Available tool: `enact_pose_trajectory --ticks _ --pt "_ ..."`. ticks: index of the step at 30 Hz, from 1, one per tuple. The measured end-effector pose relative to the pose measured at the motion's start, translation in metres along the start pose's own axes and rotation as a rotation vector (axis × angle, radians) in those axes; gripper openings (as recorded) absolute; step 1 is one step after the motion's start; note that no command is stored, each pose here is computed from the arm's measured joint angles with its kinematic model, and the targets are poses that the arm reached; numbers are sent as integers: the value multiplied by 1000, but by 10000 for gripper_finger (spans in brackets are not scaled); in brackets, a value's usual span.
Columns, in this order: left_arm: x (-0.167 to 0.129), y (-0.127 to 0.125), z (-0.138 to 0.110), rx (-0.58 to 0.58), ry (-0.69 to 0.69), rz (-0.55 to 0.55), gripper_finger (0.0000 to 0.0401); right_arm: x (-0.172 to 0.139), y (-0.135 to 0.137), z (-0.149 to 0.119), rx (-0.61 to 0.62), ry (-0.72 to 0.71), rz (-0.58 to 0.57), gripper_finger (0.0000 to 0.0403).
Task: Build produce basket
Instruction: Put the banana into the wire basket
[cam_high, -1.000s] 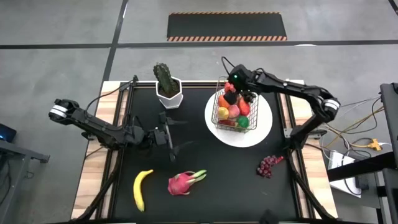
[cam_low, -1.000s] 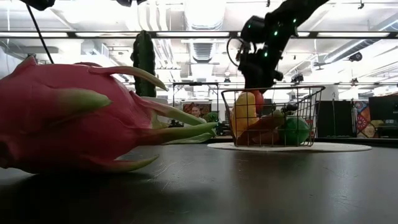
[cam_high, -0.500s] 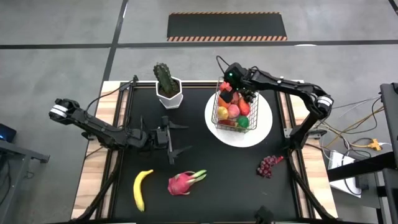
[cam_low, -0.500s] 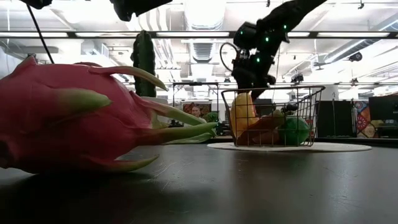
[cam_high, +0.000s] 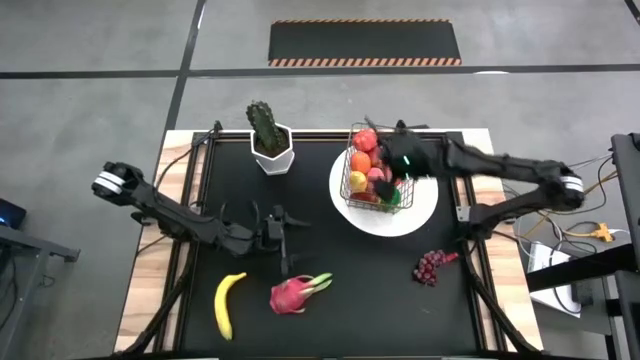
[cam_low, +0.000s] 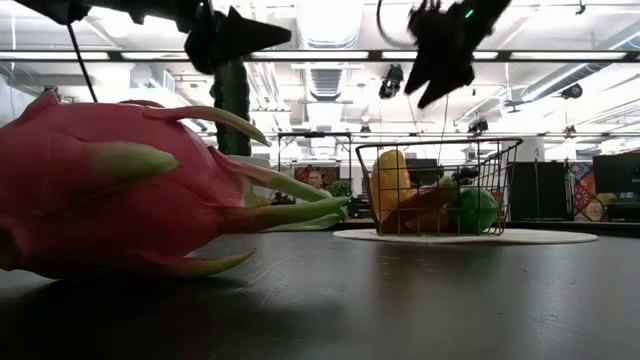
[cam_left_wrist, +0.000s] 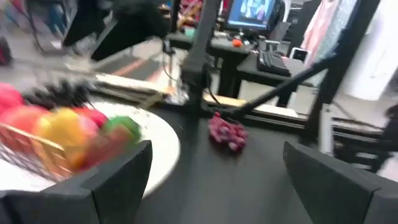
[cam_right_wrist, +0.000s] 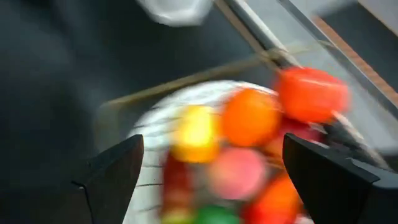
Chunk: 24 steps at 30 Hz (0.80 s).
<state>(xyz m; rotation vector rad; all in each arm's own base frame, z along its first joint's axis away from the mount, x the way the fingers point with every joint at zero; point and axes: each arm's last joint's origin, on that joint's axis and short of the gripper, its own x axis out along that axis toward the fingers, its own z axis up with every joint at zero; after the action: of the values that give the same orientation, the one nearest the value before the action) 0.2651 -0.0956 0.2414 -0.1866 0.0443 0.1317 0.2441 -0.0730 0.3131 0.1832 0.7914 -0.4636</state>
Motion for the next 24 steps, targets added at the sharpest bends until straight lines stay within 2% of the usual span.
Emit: enact_pose_trajectory --ticks 5,9,12,16,18,21,24 --pt "6 -21 -6 -122 78 -48 345 -18 49 -41 -67 -188 223 366" --pt "4 -38 -4 -175 298 -13 345 -30 76 -64 -128 -307 389 366" --pt "-5 -43 -4 -276 577 152 345 -38 89 -74 -168 -347 466 366" --pt "-32 -45 -8 -405 1008 535 344 -43 99 -81 -201 -355 469 366" --pt "-41 -50 -13 -450 1164 688 344 -43 102 -83 -216 -361 444 366" --pt "-50 -57 -28 -536 1388 816 344 -42 104 -84 -234 -364 414 366" --pt "-59 -63 -48 -566 1550 880 344 -39 106 -84 -245 -357 402 366"
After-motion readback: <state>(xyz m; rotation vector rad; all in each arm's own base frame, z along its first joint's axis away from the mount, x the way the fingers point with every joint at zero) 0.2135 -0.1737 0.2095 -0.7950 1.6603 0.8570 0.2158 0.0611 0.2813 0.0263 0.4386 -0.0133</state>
